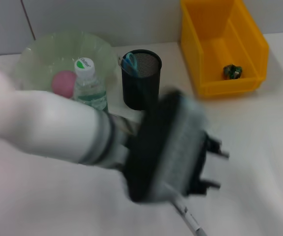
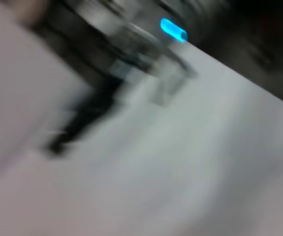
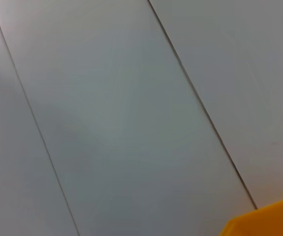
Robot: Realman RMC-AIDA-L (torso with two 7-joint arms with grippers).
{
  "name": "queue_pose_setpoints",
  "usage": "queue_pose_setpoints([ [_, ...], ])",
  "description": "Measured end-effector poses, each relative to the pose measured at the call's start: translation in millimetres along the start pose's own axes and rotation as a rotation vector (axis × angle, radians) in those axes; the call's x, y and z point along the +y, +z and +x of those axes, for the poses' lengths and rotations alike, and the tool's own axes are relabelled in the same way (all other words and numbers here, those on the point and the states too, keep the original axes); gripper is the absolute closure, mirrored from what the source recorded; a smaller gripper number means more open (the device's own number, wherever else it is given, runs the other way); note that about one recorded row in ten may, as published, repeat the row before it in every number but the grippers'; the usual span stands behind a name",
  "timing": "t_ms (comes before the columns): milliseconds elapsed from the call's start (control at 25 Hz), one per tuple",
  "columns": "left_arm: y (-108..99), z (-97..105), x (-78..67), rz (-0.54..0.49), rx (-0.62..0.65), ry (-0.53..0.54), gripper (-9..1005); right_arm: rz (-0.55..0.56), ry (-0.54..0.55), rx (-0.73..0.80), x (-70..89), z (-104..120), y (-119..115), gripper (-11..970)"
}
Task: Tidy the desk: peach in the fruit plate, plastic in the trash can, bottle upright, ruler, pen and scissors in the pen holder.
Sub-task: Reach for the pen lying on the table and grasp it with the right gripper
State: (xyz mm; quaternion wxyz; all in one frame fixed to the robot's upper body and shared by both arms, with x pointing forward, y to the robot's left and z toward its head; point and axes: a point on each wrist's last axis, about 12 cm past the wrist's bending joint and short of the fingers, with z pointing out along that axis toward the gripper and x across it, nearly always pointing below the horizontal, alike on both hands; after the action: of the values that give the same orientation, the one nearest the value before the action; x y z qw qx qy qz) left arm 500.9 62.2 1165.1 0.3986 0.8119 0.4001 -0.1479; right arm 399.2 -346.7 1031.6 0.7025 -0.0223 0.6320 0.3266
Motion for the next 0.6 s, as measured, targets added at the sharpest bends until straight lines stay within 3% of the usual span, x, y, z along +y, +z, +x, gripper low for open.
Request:
queue_pose_setpoints([
  [120, -30.6, 23.8, -5.8, -0.189, -0.138, -0.106, 458, 0.0, -0.006, 0.021, -5.8, -5.6, 0.1, 962],
  [200, -54.6, 47.9, -18.8, -0.353, -0.276, -0.211, 458, -0.018, -0.003, 0.058, -11.1, -11.9, 1.7, 962],
  [320, -71.7, 78.1, -41.3, -0.482, -0.396, -0.315, 458, -0.077, 0.017, 0.159, -18.7, -23.5, 10.2, 962],
  [360, -71.7, 78.1, -41.3, -0.482, -0.396, -0.315, 458, -0.106, 0.02, 0.203, -20.4, -27.7, 15.5, 962],
  [400, -77.6, 106.0, -68.7, -0.56, -0.45, -0.401, 458, -0.139, 0.026, 0.249, -21.8, -32.4, 22.1, 962],
  [600, -74.7, 136.8, -108.0, -0.658, -0.434, -0.527, 458, -0.256, 0.05, 0.545, -25.4, -63.4, 68.3, 962],
])
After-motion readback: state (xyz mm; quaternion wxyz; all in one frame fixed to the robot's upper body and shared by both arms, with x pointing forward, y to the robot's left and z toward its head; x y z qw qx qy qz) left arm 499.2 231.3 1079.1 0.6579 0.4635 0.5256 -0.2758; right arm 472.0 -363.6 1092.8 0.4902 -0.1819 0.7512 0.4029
